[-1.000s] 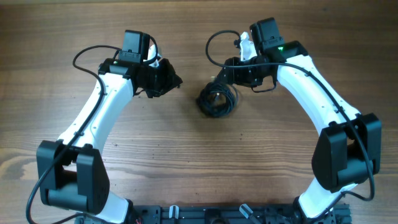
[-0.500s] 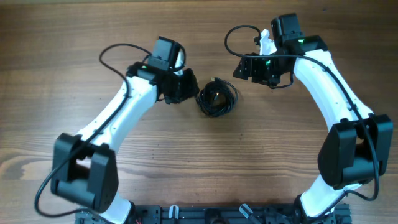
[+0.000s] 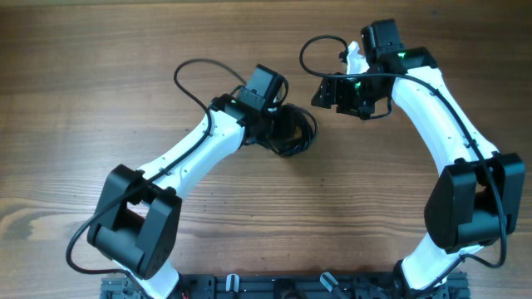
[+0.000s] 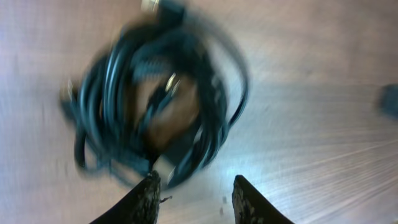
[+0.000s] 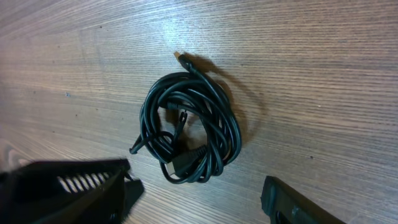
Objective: Untangle cables
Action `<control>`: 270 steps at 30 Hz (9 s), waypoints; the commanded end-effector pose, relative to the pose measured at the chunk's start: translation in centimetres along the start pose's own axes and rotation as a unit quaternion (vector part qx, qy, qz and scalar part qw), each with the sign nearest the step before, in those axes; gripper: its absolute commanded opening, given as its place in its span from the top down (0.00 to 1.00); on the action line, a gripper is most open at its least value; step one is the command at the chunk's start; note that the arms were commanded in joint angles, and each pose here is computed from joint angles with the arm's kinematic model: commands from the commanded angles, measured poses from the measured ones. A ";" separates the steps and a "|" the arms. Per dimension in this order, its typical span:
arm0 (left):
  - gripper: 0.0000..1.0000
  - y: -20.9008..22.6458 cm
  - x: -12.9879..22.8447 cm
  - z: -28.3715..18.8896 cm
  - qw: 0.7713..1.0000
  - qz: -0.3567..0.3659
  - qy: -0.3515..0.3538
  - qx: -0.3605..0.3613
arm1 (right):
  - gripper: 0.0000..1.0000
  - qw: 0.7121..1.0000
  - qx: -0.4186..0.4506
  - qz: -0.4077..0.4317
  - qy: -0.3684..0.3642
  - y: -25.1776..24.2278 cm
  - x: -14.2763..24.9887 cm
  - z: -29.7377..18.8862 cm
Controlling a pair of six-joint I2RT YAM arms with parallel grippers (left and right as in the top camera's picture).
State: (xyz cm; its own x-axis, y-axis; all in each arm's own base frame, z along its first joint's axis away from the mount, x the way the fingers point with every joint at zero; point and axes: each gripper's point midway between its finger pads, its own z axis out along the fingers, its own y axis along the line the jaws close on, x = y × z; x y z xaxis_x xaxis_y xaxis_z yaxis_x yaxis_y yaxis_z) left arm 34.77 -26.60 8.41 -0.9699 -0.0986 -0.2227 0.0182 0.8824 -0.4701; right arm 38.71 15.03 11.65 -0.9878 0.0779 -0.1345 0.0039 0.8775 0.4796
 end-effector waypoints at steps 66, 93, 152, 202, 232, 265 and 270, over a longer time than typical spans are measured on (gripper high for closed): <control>0.25 2.2 -8.0 -7.0 0.964 -0.064 -0.009 0.259 | 0.96 0.950 -0.229 -0.162 -0.139 11.7 0.0 -10.2; 0.29 7.0 -6.5 -5.0 0.985 -0.116 -0.002 0.124 | 0.66 0.996 -0.047 -0.027 -0.077 2.5 -4.1 11.0; 0.64 0.2 3.0 8.2 0.913 0.402 0.069 -0.001 | 0.17 1.000 -0.019 0.002 -0.020 -5.5 -3.3 2.0; 0.96 -3.1 -6.9 -7.9 0.956 0.248 -0.158 0.007 | 0.38 0.983 -0.180 -0.040 -0.025 6.9 -2.7 1.7; 0.96 -3.7 -9.1 -30.9 0.902 0.117 -0.404 0.093 | 0.96 0.988 -0.152 0.012 0.005 5.5 -1.9 3.7; 0.80 2.1 -1.4 -15.9 0.981 0.121 -0.016 0.153 | 0.95 0.997 -0.070 0.006 0.029 3.0 0.0 4.7; 0.67 1.9 0.2 -11.1 0.984 0.162 0.023 0.064 | 0.94 0.997 -0.069 0.006 0.029 3.0 0.0 4.7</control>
State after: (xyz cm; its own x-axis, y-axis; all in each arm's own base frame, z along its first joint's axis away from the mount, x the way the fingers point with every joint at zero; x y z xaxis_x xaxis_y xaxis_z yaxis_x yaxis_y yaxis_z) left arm 31.52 -19.37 19.66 -0.9328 0.1265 -0.3374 0.3211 0.7167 -0.6190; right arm 39.17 19.54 8.03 -0.9959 0.0741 -0.0509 0.0309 0.8139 0.5802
